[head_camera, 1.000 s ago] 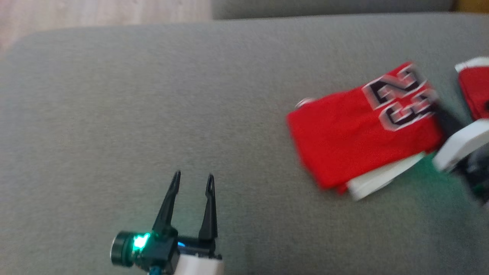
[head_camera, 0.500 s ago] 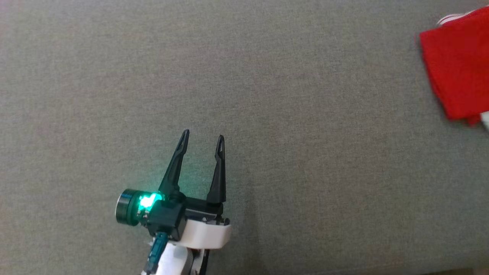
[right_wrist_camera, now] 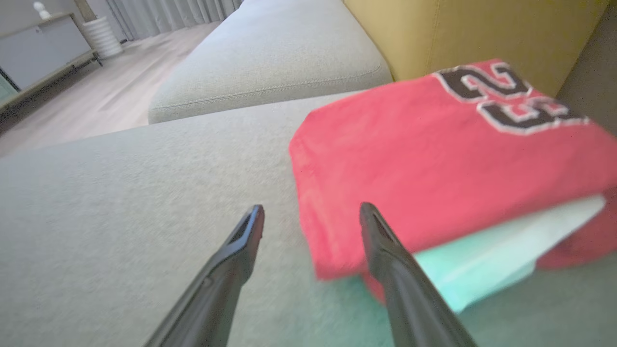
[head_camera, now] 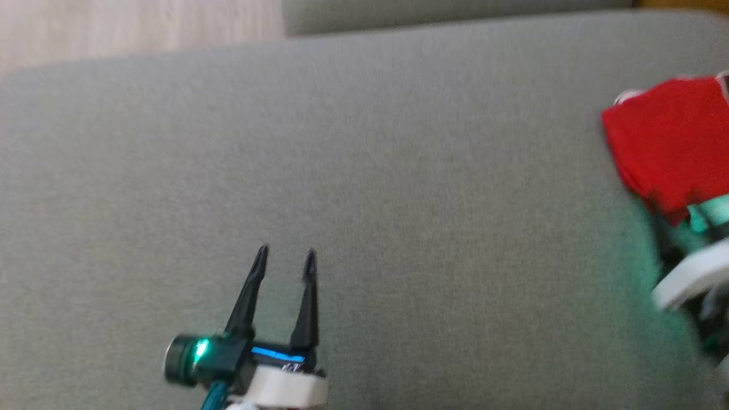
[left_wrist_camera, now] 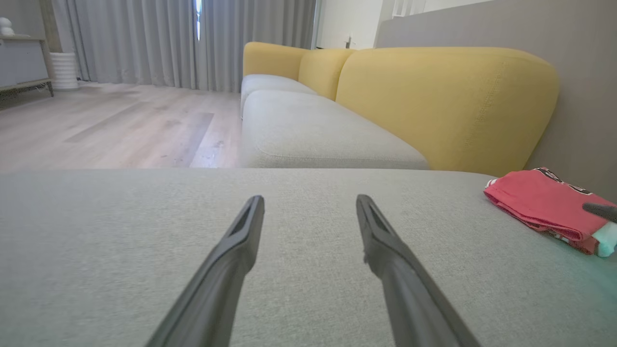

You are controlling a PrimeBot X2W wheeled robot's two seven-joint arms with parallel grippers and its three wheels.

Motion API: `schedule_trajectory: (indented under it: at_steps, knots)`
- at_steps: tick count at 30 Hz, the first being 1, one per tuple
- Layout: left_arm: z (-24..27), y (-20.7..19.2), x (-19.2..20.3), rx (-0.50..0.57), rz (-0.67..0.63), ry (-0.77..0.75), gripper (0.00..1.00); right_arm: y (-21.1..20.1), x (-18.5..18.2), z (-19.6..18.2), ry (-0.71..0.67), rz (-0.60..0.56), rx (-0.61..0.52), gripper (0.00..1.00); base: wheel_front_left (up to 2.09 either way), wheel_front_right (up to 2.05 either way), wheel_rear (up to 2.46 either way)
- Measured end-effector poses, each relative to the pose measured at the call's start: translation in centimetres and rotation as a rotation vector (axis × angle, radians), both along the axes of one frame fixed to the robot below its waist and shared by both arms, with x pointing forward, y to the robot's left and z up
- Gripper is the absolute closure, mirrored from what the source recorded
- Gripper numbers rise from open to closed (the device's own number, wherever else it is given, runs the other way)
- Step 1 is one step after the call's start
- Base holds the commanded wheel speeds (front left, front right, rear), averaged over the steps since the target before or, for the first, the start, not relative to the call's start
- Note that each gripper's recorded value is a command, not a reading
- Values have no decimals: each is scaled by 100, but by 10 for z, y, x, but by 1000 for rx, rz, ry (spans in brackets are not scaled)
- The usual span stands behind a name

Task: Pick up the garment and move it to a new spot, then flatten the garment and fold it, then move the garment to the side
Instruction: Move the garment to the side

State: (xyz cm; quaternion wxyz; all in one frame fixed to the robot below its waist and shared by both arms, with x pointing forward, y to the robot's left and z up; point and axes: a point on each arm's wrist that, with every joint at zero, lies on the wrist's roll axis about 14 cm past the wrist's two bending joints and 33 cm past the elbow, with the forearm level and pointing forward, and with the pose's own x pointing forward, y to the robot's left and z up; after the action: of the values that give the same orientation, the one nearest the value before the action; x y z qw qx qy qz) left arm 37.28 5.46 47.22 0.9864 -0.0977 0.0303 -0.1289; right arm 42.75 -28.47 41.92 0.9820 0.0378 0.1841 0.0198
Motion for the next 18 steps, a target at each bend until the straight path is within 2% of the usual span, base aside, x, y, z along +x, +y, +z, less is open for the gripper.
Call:
schedule_trajectory:
  at_steps: [3,6,12,15,18]
  knots:
    - [7,18,-15,22,52,-19,0,36,-29,-12,-7,31,78,0,0,0,0]
    - [12,34,-31,40,98,-37,0,65,-46,-7,-48,74,110,0,0,0,0]
    - [20,58,-57,58,159,-73,0,119,-58,64,-332,134,176,0,0,0,0]
    - [22,68,-69,66,187,-85,0,129,-83,79,-405,131,143,0,0,0,0]
    - [23,77,-80,79,208,-98,0,133,-110,77,-413,123,102,0,0,0,0]
